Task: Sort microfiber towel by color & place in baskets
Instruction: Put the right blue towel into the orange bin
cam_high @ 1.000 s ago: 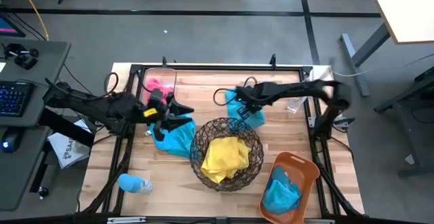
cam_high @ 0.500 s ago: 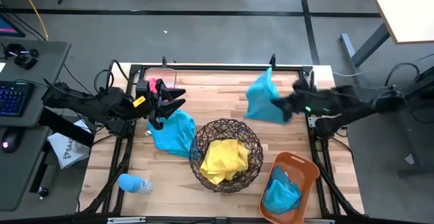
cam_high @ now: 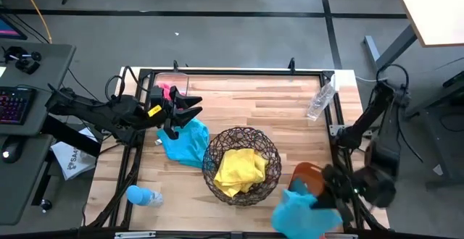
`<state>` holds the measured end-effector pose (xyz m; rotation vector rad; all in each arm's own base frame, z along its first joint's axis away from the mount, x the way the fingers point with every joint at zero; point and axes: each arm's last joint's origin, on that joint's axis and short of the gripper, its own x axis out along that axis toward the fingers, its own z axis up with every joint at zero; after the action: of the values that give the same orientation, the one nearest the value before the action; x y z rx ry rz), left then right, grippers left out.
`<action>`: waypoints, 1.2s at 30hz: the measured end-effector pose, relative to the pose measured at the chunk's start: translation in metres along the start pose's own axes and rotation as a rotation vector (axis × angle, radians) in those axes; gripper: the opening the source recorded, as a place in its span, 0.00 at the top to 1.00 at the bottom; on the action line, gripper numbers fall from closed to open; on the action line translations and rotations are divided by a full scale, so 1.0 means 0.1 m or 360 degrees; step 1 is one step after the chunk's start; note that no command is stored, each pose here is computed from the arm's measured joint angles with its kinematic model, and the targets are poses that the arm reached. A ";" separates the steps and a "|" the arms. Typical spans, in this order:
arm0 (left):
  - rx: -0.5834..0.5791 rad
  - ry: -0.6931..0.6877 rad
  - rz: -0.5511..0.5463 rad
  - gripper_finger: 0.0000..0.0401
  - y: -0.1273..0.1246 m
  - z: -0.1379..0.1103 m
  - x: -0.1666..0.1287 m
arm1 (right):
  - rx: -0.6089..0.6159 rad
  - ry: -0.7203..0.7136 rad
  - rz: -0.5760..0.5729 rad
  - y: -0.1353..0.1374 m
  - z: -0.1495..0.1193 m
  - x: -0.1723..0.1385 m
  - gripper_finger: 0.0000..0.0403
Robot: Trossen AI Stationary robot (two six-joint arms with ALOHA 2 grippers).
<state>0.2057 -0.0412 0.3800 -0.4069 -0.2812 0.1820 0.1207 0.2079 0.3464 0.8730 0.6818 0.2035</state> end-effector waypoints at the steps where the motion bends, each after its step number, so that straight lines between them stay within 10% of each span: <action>1: 0.0000 -0.0002 0.0007 0.53 0.00 0.00 0.00 | 0.0057 0.0039 -0.0017 0.00 -0.09 0.01 1.00; 11: 0.0001 -0.0011 0.0041 0.53 0.01 0.00 0.00 | 0.0413 0.0338 -0.0640 -0.32 -0.43 0.05 1.00; 22: 0.0003 -0.0007 0.0036 0.53 0.01 0.00 0.00 | 0.0315 0.0398 -0.0834 -0.46 -0.18 0.29 0.92; 36: 0.0073 -0.0007 0.0035 0.53 0.01 0.00 0.00 | 0.0346 0.0808 -0.0808 -0.45 0.00 0.36 0.41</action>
<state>0.2057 -0.0406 0.3796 -0.3644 -0.2763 0.2105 0.1437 0.1942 0.2954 0.8301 1.3952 -0.1155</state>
